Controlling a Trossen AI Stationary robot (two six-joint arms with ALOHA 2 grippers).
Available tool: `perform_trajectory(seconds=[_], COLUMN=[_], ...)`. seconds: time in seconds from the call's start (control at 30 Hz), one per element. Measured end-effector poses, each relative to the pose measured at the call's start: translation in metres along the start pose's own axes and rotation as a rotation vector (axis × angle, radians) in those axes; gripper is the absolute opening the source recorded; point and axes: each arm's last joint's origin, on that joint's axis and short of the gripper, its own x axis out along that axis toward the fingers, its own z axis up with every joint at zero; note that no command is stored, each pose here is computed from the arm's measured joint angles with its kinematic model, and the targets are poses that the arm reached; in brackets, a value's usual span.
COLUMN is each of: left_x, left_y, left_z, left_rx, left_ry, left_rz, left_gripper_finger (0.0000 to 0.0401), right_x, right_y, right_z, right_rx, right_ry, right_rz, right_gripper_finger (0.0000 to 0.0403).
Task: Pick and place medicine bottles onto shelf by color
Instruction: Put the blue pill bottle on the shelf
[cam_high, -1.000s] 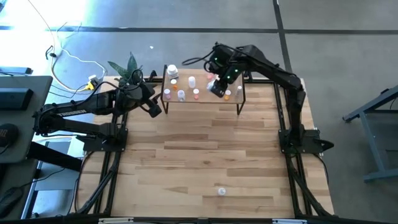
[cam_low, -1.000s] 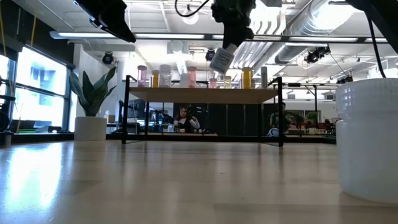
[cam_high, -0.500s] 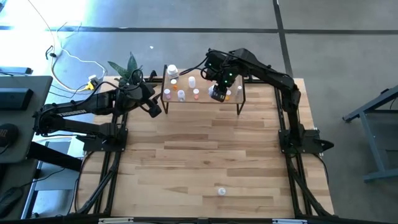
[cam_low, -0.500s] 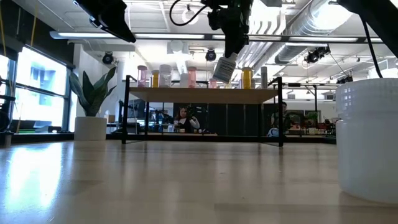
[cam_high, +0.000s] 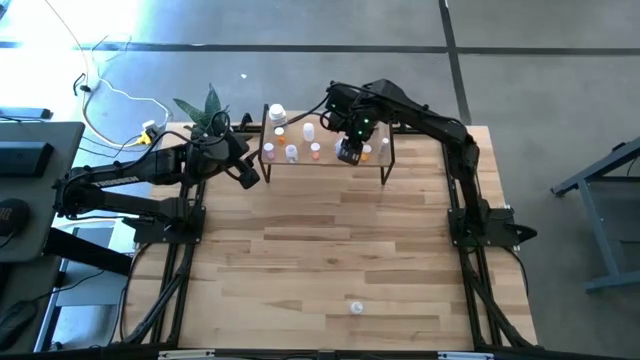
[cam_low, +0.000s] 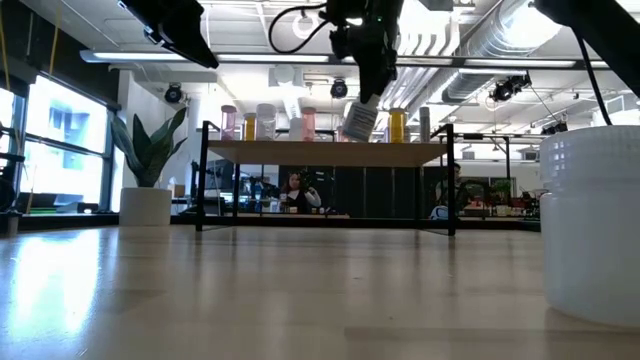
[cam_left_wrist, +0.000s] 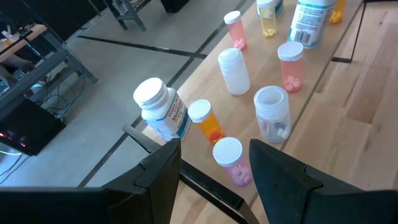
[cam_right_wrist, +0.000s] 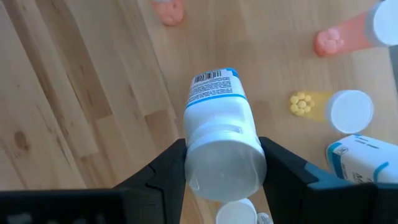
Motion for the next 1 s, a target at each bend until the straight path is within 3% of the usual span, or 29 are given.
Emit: perform_trajectory(seconds=[0.3,0.67,1.0], left_x=[0.0,-0.0001,-0.0001], left_y=[-0.0001,-0.0003,-0.0006], left_z=[0.0,0.0001,0.0001], left_rx=[0.0,0.0,0.019], left_ry=[0.0,-0.001,-0.002], left_rz=[-0.001,-0.01,-0.019], left_gripper_finger=[0.018,0.018,0.018], right_x=[0.003,0.0034,0.0033], right_y=[0.0,-0.0006,-0.0024], right_z=[0.0002,0.0016,0.0043], right_rx=[0.015,0.009,0.006], right_ry=[0.015,0.004,-0.02], right_rz=[0.004,-0.016,-0.07], right_gripper_finger=[0.0152,0.0207,0.0219])
